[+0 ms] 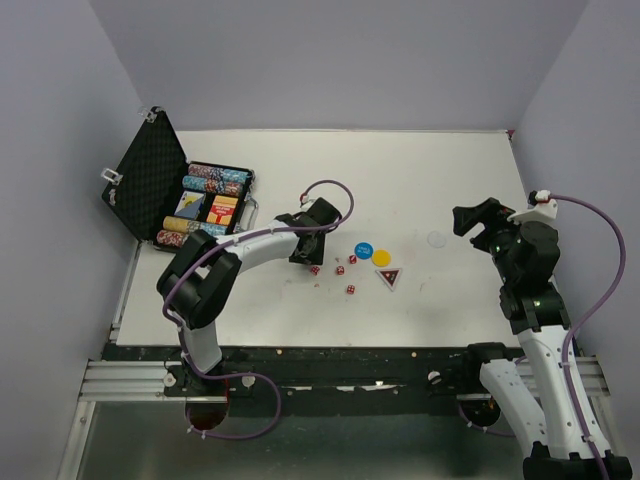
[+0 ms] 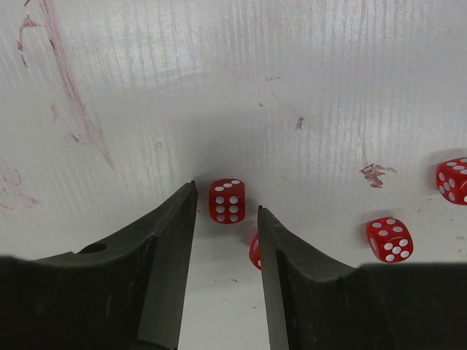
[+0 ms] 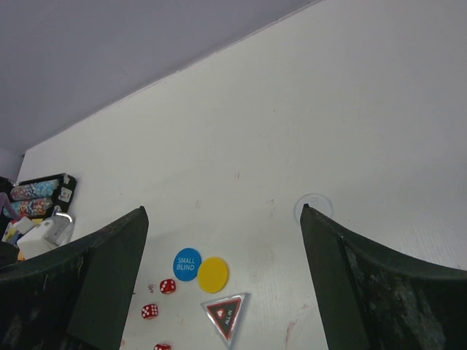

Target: Pack up texas hold em set

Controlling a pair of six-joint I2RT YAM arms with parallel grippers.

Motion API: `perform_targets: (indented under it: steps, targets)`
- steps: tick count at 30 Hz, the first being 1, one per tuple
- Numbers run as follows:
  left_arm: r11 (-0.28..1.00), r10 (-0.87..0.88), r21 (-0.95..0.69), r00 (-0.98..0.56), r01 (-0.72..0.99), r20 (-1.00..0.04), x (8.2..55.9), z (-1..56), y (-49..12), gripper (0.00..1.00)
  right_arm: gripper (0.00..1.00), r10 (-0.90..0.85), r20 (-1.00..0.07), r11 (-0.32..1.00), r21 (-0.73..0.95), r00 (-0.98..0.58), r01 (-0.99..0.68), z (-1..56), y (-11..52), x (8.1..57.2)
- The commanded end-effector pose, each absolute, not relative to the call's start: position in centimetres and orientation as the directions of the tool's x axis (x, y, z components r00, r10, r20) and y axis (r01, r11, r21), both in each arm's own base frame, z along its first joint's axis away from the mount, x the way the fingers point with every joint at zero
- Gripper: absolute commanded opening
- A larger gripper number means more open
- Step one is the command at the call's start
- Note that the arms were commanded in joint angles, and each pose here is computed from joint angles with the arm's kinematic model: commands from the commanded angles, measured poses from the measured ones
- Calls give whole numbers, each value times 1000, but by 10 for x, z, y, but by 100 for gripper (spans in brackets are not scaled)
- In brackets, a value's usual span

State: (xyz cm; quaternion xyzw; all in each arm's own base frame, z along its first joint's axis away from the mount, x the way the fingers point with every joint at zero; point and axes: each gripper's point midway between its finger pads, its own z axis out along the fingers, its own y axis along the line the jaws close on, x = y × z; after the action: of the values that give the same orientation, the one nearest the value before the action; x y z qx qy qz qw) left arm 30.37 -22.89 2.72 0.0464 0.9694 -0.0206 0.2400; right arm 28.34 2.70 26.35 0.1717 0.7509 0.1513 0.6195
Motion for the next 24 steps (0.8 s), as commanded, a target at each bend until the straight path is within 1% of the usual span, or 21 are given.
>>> perform_targets:
  steps: [1, 12, 24]
  targets:
    - [998, 56, 7, -877, 60, -476, 305, 31, -229, 49, 93, 447, -873, 894, 444, -194, 63, 259, 29, 282]
    - [997, 79, 33, -870, 72, -486, 307, 35, -229, 41, 93, 446, -874, 894, 444, -194, 58, 260, 30, 282]
    - [995, 100, 32, -859, 97, -502, 314, 38, -234, 40, 93, 445, -873, 895, 443, -199, 58, 258, 30, 282]
